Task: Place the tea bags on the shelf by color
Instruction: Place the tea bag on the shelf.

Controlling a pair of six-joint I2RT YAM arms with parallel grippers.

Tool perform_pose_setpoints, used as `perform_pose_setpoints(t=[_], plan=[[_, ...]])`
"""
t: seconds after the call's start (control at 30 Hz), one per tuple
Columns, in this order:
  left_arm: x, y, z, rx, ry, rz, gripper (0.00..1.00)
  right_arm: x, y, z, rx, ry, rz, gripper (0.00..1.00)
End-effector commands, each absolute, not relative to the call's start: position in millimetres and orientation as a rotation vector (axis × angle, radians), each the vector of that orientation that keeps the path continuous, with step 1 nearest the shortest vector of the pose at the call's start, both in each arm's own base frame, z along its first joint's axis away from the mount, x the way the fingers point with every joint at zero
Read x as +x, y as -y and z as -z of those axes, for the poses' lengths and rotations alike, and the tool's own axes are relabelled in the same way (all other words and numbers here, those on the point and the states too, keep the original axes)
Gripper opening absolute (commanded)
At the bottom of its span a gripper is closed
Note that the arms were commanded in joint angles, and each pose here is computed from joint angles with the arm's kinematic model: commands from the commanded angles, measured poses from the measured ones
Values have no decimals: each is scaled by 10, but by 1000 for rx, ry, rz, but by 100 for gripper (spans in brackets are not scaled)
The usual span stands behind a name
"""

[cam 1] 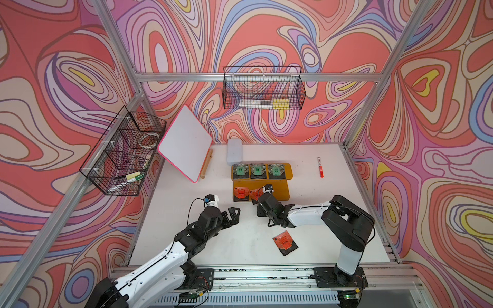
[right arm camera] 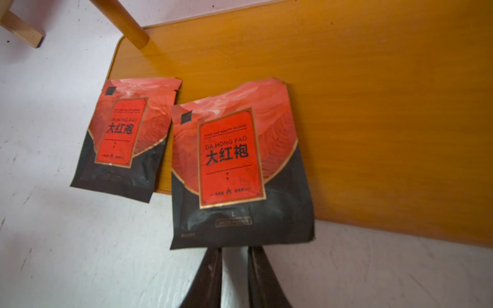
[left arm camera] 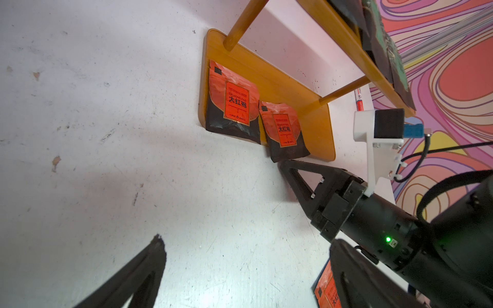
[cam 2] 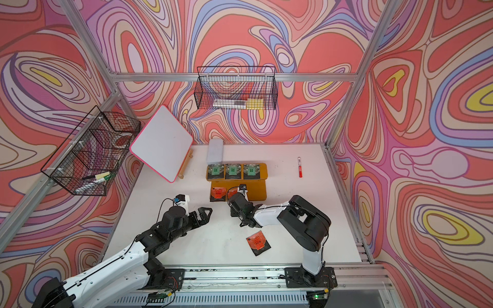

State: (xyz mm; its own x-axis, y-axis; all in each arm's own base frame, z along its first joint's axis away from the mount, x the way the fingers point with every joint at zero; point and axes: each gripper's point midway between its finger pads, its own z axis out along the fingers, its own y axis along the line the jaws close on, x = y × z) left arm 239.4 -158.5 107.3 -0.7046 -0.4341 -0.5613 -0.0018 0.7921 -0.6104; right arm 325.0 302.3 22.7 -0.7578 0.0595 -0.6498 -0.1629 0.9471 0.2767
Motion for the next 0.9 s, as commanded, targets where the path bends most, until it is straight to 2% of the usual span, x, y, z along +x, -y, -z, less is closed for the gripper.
perform_pose_setpoints(t=[0.0, 0.87], plan=[[2352, 1526, -980, -314, -2271, 722, 99, 3233, -3011, -107, -86, -2430, -364, 20], [2344, 1524, -981, -311, -2267, 727, 99, 3264, -3186, -6, -95, -2476, -407, 19]])
